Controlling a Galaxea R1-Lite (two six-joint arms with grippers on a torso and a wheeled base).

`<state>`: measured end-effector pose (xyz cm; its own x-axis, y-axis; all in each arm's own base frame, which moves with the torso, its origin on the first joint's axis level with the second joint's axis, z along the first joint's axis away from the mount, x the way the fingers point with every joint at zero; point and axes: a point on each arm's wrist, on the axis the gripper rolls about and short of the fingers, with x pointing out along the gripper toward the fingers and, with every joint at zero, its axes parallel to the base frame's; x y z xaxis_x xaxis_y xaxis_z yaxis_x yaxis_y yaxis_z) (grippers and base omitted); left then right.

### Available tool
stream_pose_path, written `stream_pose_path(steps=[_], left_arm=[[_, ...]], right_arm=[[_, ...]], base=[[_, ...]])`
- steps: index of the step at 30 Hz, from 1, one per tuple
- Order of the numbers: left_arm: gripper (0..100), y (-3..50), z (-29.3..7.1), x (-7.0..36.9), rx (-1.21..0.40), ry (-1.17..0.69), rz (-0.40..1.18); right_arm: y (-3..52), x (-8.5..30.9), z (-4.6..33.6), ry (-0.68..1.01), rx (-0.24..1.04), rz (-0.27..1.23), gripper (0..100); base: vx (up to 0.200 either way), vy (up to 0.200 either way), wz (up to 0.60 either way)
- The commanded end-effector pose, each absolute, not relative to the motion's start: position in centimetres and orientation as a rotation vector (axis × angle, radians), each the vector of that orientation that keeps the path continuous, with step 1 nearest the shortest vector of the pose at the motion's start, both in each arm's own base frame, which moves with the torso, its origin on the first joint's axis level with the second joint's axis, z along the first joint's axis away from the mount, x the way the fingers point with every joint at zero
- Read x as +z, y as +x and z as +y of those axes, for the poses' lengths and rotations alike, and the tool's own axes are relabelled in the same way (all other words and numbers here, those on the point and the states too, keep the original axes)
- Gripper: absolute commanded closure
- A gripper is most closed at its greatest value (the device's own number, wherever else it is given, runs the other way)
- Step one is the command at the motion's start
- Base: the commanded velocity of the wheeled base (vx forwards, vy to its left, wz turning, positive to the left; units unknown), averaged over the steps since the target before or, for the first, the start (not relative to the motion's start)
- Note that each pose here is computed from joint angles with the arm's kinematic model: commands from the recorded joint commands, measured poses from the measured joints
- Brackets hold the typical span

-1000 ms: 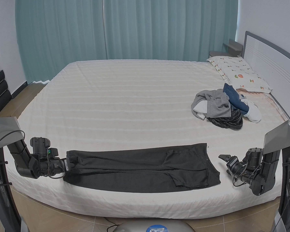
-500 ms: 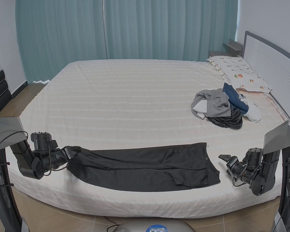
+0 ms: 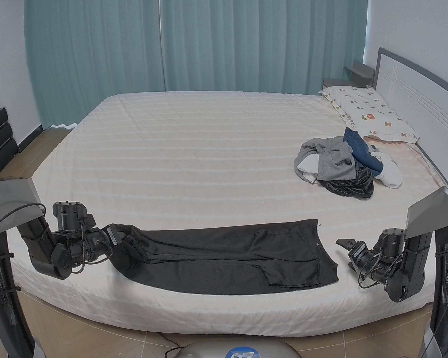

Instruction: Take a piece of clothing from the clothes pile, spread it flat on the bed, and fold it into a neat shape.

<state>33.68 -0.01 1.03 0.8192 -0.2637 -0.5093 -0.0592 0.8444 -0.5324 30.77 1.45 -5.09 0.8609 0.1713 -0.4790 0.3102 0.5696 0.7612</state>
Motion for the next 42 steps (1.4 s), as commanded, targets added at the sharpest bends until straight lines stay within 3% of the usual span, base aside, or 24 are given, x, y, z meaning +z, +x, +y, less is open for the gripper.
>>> stream_pose_path(steps=[1, 20, 42], left_arm=[[100, 33.7, -0.7, 1.5, -0.119, -0.552, 0.596], [100, 32.9, -5.4, 4.2, -0.15, -0.576, 0.56], [100, 34.1, -16.7, 6.0, -0.181, -0.391, 0.732]], right_arm=[[30.8, -5.0, 1.4, 0.976, -0.082, 0.539, 0], [30.8, -5.1, 1.7, 0.972, -0.087, 0.542, 0], [30.7, -5.5, 1.7, 0.942, -0.087, 0.554, 0]], base=[[0.0, -0.2, 0.0], [0.0, -0.2, 0.0], [0.0, -0.2, 0.0]])
